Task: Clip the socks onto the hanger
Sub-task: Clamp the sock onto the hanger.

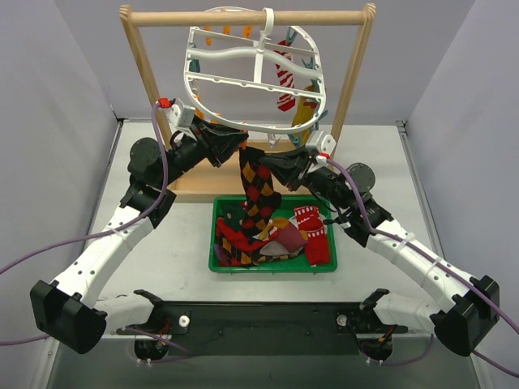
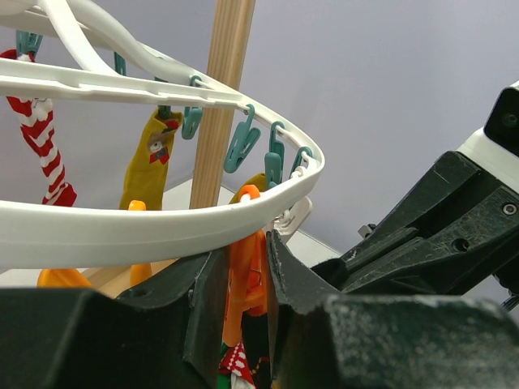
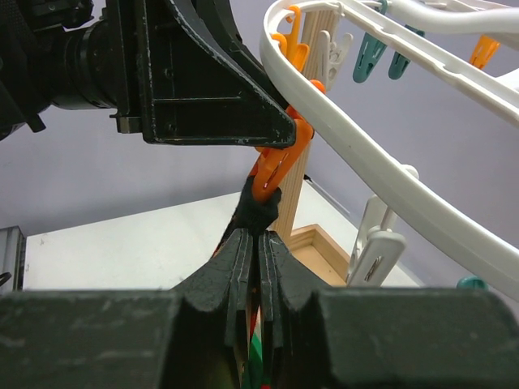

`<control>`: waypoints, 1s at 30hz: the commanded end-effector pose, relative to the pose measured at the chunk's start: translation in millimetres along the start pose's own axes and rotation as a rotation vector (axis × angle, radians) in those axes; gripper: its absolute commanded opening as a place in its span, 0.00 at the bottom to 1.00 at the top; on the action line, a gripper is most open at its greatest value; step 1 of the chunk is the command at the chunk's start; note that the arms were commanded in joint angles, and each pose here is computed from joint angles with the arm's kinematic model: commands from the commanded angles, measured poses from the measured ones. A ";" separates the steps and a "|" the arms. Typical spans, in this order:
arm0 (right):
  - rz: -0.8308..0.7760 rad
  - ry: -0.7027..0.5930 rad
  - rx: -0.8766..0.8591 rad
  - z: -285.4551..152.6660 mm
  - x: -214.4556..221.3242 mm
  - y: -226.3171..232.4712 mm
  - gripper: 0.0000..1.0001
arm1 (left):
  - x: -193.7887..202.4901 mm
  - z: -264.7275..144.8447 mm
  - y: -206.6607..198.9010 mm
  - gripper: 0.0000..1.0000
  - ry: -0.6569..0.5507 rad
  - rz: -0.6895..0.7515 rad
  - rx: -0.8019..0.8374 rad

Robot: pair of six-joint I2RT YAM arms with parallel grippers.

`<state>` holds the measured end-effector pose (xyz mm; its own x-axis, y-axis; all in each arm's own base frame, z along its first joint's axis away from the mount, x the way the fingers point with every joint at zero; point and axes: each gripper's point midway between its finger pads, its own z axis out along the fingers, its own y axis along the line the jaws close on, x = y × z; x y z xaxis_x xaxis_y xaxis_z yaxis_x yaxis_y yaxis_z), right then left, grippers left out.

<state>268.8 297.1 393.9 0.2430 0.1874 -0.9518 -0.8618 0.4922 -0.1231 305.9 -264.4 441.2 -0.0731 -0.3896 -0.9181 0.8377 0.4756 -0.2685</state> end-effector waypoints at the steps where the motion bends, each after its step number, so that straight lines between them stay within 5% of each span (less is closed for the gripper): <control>1: -0.094 -0.164 0.034 9.7 -53.3 -12.5 0.00 | -13.5 0.8 -21.8 0.00 -0.007 0.008 0.078; 21: -0.105 -0.206 0.105 -6.4 -70.5 -18.5 0.00 | -10.0 -1.1 -18.8 0.01 -0.005 0.013 0.072; 23: -0.101 -0.196 0.106 -7.0 -67.4 -18.2 0.00 | -11.6 -2.0 -18.2 0.07 -0.010 0.021 0.068; 27: -0.103 -0.171 0.118 -9.9 -62.0 -19.8 0.00 | -12.0 -3.6 -12.5 0.43 -0.014 0.031 0.044; 30: -0.104 -0.150 0.130 -13.7 -56.8 -20.7 0.00 | -13.6 -6.7 -10.5 0.50 -0.019 0.032 0.036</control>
<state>280.0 281.4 408.4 0.2903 0.1909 -0.9377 -0.7973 0.5902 -0.1267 303.8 -265.2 443.7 -0.0606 -0.3889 -0.9193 0.8462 0.4685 -0.2539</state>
